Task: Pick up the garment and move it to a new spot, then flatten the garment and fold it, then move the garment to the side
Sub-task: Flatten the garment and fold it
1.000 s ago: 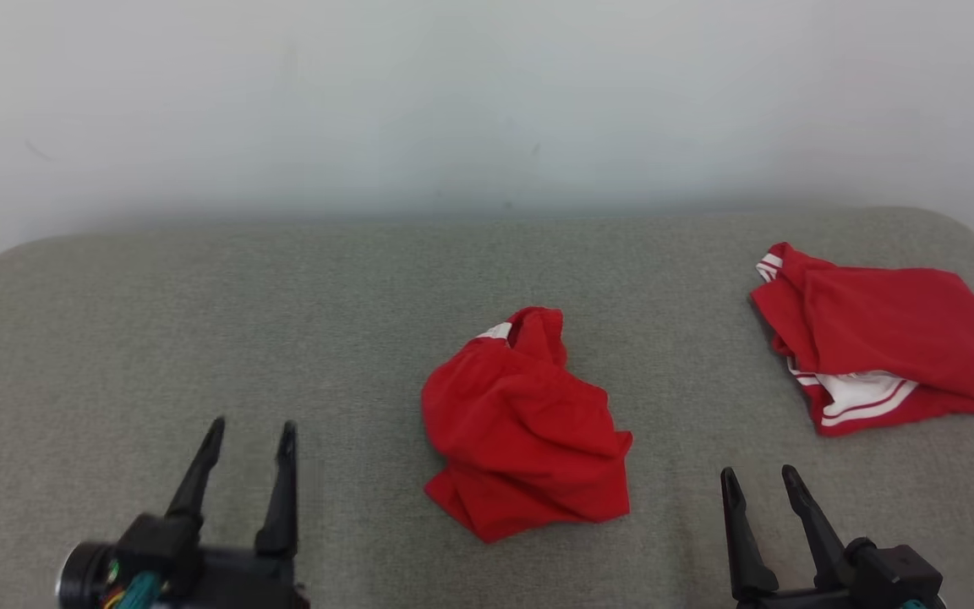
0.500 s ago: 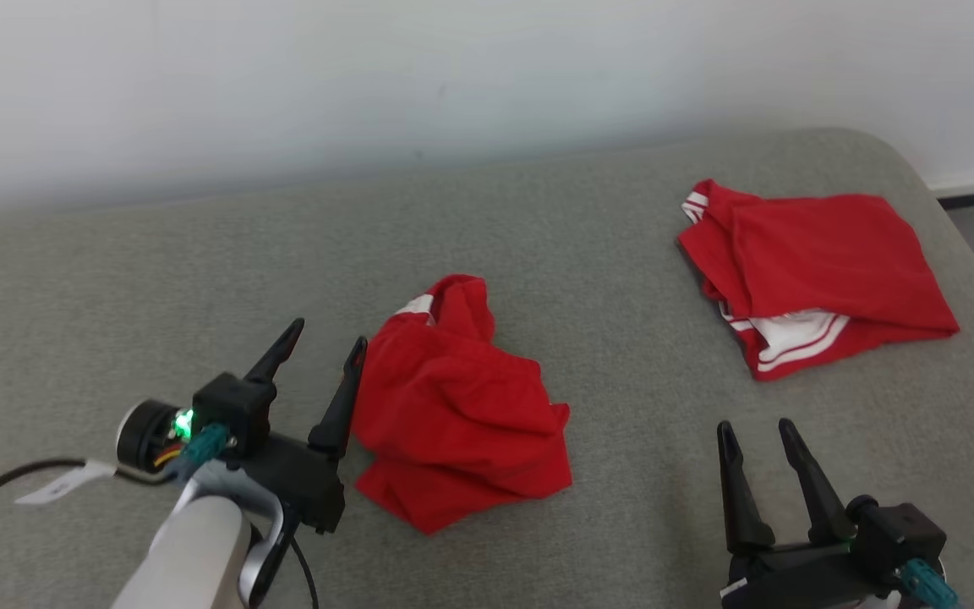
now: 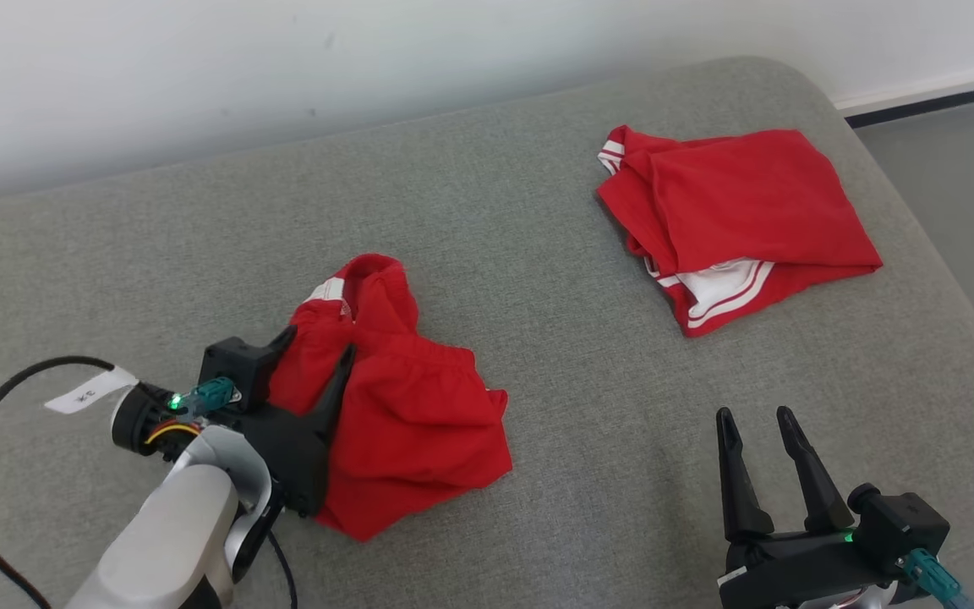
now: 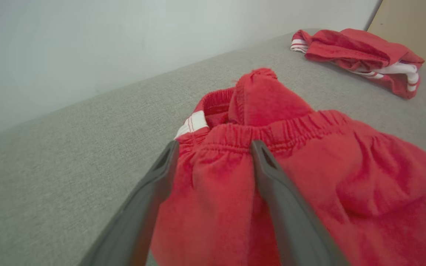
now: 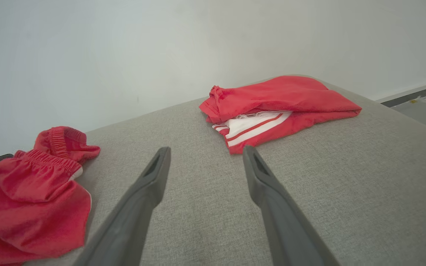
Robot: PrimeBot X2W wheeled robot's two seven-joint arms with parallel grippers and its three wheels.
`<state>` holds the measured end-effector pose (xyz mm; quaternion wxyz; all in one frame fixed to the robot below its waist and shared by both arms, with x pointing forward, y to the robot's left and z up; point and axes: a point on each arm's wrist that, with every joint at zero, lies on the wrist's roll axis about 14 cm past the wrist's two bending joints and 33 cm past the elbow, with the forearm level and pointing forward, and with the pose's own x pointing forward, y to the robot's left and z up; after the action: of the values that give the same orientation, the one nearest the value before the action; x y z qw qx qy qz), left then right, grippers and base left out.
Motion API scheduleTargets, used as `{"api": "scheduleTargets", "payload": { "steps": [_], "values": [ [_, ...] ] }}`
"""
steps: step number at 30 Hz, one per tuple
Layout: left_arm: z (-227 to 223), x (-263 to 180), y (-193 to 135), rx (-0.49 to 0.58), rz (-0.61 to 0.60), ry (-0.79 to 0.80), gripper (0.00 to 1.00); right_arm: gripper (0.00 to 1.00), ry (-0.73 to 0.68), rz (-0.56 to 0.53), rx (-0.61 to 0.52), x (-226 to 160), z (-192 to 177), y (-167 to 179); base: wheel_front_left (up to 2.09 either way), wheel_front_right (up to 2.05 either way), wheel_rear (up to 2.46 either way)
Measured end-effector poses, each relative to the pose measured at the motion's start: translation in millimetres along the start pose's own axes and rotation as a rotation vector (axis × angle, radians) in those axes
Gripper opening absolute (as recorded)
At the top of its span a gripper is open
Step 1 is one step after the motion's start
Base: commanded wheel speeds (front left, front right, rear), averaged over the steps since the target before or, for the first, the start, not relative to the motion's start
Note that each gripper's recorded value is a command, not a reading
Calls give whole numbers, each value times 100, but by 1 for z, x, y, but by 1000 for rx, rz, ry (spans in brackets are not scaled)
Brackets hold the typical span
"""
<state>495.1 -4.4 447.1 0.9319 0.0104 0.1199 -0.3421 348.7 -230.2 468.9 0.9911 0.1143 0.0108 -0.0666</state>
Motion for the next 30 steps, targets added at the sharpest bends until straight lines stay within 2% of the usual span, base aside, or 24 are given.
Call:
{"api": "scheduleTargets", "payload": {
  "steps": [2, 4, 10, 19, 24, 30],
  "values": [
    [-10, 1, -1, -15, -2, 37, 100, 100, 1, -7, 0, -1, 0, -2, 0, 0, 0],
    [-17, 0, -3, -21, -8, 70, 0, 100, -1, -7, 0, -1, 0, -2, 0, 0, 0],
    [-5, -1, -11, -44, -26, 37, 0, 100, -16, 0, 2, -1, 5, 0, 0, 0, 0],
    [58, -23, 10, -135, 53, -210, 0, 100, 4, 43, 6, -3, -3, 13, 0, 0, 0],
    [49, -66, 30, -206, 164, -263, 0, 100, 2, 110, 7, 6, -4, 35, 0, 0, 0],
    [9, -126, 41, -302, 321, -266, 0, 100, 1, 181, 3, 16, -4, 58, 0, 0, 0]
  ]
}}
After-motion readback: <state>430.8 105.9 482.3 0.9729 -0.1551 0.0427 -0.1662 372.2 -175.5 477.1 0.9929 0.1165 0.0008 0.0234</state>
